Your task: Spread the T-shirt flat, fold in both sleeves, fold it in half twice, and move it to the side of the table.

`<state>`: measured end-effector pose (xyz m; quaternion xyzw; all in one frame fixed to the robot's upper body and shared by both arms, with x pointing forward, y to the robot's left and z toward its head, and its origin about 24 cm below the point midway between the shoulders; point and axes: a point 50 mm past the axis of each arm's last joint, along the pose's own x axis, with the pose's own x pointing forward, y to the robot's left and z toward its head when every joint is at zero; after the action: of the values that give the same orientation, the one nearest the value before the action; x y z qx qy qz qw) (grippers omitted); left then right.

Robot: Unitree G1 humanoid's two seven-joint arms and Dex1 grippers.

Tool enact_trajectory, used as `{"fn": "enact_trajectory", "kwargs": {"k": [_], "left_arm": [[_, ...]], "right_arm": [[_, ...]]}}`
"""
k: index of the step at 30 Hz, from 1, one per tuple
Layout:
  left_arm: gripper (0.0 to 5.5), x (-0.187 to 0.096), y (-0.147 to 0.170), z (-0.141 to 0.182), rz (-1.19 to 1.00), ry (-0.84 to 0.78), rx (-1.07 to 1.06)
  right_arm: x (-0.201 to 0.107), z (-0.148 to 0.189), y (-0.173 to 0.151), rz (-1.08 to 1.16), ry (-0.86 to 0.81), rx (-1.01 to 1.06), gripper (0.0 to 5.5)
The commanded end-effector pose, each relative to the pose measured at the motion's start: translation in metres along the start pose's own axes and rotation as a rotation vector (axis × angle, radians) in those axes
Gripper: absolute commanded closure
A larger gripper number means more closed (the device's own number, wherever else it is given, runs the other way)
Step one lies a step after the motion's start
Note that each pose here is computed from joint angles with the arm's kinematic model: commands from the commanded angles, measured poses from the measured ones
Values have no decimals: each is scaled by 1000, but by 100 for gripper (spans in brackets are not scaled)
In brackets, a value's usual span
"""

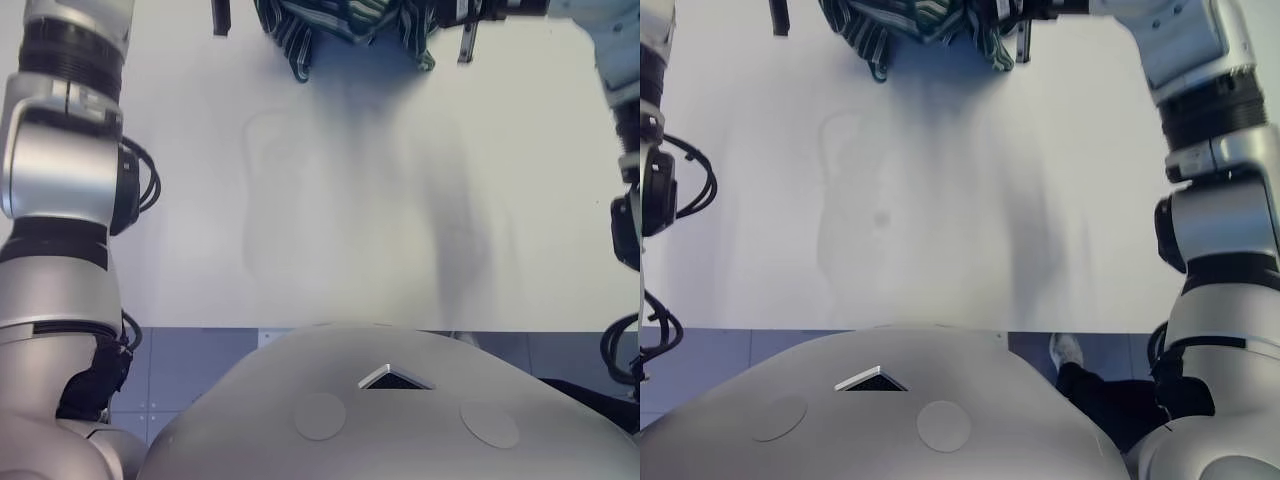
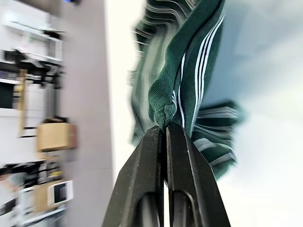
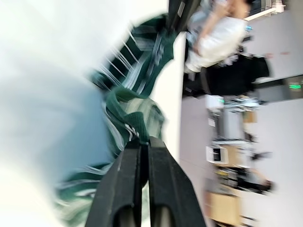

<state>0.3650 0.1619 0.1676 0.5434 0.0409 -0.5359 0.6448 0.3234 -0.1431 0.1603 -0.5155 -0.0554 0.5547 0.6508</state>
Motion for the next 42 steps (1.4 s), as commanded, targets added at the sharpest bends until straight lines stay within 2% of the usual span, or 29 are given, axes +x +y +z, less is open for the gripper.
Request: {"fn": "enact_trajectory", "kwargs": {"k": [1, 3, 5, 10, 14, 17, 19, 20, 21, 22, 23, 24, 25, 26, 27, 30, 33, 35, 39, 42], "left_arm": [[550, 3, -101, 16, -384, -142, -68], [550, 2, -138, 18, -506, -138, -71], [550, -6, -162, 23, -610, -138, -88], [550, -22, -183, 30, -760, -124, -107], [550, -31, -182, 43, -783, -190, -135], [550, -28, -149, 66, -573, -332, -161], [550, -28, -122, 62, -436, -275, -119], [550, -25, -102, 50, -323, -178, -54], [550, -21, -68, 36, -138, -52, 23], [550, -25, -21, 27, 151, 67, 108], [550, -38, 22, 30, 392, 144, 237], [550, -50, 47, 41, 525, 145, 339], [550, -52, 50, 48, 513, 106, 389], [550, -43, 31, 50, 366, 32, 379], [550, -30, -1, 49, 161, -52, 340], [550, -16, -120, 38, -454, -216, 149], [550, -27, -178, 36, -729, -242, 11], [550, -31, -193, 32, -786, -206, -18], [550, -39, -201, 18, -842, -72, 8], [550, -40, -200, 24, -824, -94, 20]], "right_arm": [[-5, 17, 117, 395, -126, 404, 550], [-6, 14, 155, 496, -98, 512, 550], [-11, 14, 175, 556, -76, 574, 550], [-13, 16, 186, 593, -60, 619, 550], [-26, 25, 181, 624, -102, 677, 550], [-33, 34, 160, 564, -169, 724, 550], [-34, 28, 139, 474, -136, 675, 550], [-34, 16, 125, 404, -66, 609, 550], [-34, 0, 104, 292, 31, 521, 550], [-34, -16, 73, 118, 128, 431, 550], [-38, -25, 40, -53, 184, 369, 550], [-44, -23, 20, -129, 186, 331, 550], [-47, -18, 16, -125, 168, 314, 550], [-47, -12, 27, -47, 140, 307, 550], [-46, -7, 44, 55, 114, 312, 550], [-40, 3, 93, 316, 51, 367, 550], [-38, 16, 107, 401, -8, 408, 550], [-38, 24, 107, 414, -56, 435, 550], [-43, 27, 117, 489, -52, 460, 550], [-47, 30, 128, 564, -52, 486, 550]]}}
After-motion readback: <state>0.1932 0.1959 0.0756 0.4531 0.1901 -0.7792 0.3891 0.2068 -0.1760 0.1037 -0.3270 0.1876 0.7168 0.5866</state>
